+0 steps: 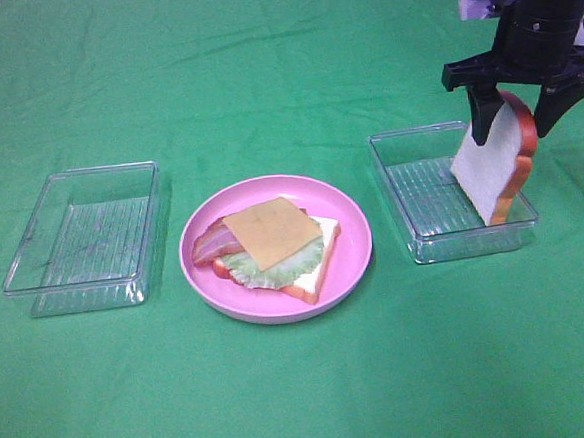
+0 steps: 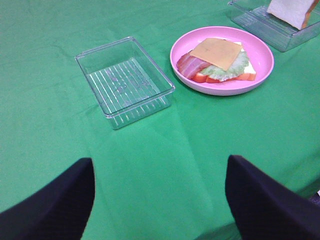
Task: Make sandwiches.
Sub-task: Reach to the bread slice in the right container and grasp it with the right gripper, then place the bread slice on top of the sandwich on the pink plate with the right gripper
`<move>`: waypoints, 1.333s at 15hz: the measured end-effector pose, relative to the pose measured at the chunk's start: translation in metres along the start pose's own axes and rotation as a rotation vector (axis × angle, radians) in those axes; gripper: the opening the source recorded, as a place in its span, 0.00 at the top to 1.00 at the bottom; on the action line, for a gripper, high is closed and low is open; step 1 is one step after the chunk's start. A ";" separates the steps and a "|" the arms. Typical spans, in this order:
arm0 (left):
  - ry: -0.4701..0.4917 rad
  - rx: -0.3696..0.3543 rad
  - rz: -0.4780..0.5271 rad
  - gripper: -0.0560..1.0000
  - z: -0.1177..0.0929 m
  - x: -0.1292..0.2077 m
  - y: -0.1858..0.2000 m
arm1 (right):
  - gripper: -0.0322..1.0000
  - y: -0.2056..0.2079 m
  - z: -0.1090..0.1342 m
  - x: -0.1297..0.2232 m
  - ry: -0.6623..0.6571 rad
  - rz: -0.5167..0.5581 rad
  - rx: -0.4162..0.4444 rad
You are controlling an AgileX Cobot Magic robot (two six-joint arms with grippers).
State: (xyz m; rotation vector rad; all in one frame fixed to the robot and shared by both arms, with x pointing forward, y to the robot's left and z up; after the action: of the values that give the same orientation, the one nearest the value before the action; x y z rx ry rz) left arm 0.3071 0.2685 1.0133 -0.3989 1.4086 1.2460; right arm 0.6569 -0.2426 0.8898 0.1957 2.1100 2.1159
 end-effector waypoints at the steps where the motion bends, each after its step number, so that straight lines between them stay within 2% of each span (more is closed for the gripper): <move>1: 0.000 0.000 0.000 0.29 0.000 0.000 0.000 | 0.47 -0.001 0.000 -0.001 0.000 -0.001 0.000; 2: 0.000 0.000 0.000 0.29 0.000 0.000 0.000 | 0.69 -0.002 0.000 -0.001 0.000 -0.001 0.000; 3: 0.000 0.000 0.000 0.29 0.000 0.000 0.000 | 0.69 -0.002 0.000 -0.001 0.000 -0.001 0.000; 4: 0.000 0.000 0.000 0.29 0.000 0.000 0.000 | 0.78 -0.002 0.000 -0.001 0.000 -0.001 0.000; 9: 0.000 0.000 0.000 0.29 0.000 0.000 0.000 | 0.78 0.012 0.006 0.001 -0.010 -0.021 -0.043; 11: 0.000 0.000 0.000 0.29 0.000 0.000 0.000 | 0.78 0.037 0.014 0.005 -0.018 -0.054 -0.106; 12: 0.000 0.000 0.000 0.29 0.000 0.000 0.000 | 0.78 0.061 0.028 0.015 -0.004 -0.060 -0.203; 14: 0.000 0.000 0.000 0.29 0.000 0.000 0.000 | 0.78 0.076 0.043 0.028 0.006 -0.048 -0.312; 15: 0.000 0.000 0.000 0.29 0.000 0.000 0.000 | 0.78 0.081 0.055 0.042 0.004 -0.018 -0.398; 16: 0.000 0.000 0.000 0.29 0.000 0.000 0.000 | 0.78 0.079 0.059 0.048 -0.001 -0.005 -0.435; 17: 0.000 0.000 0.000 0.29 0.000 0.000 0.000 | 0.78 0.079 0.059 0.048 -0.001 -0.005 -0.435; 18: 0.000 0.000 0.000 0.29 0.000 0.000 0.000 | 0.78 0.074 0.078 0.062 -0.010 0.042 -0.568; 20: 0.000 0.000 0.000 0.29 0.000 0.000 0.000 | 0.78 0.062 0.099 0.077 -0.043 0.097 -0.736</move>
State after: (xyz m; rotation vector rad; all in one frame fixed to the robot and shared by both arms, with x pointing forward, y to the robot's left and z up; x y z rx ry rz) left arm 0.3071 0.2685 1.0133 -0.3989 1.4086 1.2460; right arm 0.6000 -0.1302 0.9512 0.2482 1.1909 2.7366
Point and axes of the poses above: a point on each arm's last joint axis where the gripper is mounted, y pointing back along that axis away from the gripper, z along the wrist's bending axis when the last joint is at zero, x = y × z, the point moved 9 cm from there along -y, pointing out along that axis toward the gripper, and after that the axes turned 14 degrees about -y, right-handed, at the moved point
